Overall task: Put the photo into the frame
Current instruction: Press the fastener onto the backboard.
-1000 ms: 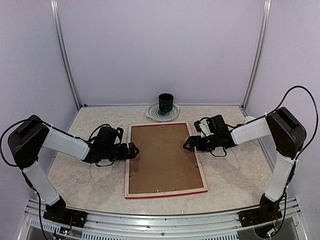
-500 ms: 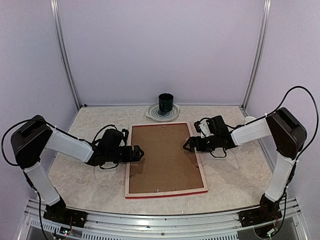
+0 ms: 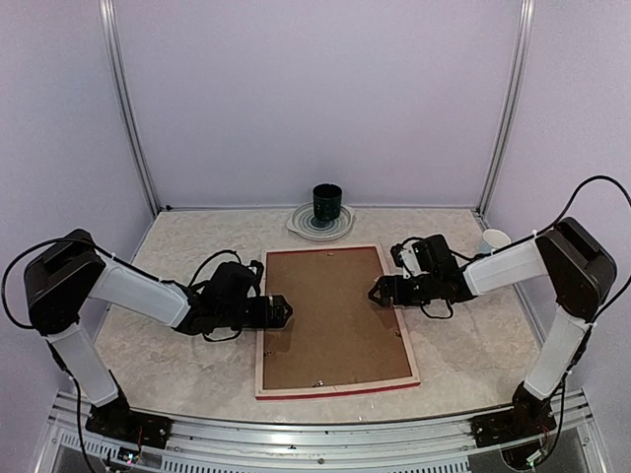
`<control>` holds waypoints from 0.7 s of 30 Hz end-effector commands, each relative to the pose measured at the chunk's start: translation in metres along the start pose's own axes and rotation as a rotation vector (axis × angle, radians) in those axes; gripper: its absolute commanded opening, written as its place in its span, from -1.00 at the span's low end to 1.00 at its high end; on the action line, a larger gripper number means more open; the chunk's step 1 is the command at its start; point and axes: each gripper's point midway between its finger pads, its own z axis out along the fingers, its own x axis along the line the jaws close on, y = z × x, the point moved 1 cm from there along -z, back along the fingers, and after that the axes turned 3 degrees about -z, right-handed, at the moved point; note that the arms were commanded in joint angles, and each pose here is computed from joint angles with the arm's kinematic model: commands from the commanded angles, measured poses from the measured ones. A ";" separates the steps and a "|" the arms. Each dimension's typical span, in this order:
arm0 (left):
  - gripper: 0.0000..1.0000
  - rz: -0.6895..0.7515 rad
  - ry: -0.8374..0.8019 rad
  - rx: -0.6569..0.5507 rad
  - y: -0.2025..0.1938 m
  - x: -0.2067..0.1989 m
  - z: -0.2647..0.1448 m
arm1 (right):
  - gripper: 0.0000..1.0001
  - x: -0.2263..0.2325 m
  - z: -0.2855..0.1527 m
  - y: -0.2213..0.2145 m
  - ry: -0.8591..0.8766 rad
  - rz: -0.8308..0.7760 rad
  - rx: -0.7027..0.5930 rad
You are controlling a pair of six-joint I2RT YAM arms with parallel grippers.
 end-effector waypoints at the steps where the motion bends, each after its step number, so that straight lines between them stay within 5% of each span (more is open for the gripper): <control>1: 0.98 0.006 -0.078 0.119 -0.034 -0.021 -0.008 | 0.77 0.021 0.003 -0.047 0.056 0.018 0.147; 21: 0.98 0.012 0.209 -0.078 0.070 0.026 -0.048 | 0.93 -0.021 -0.026 0.034 -0.333 0.000 -0.004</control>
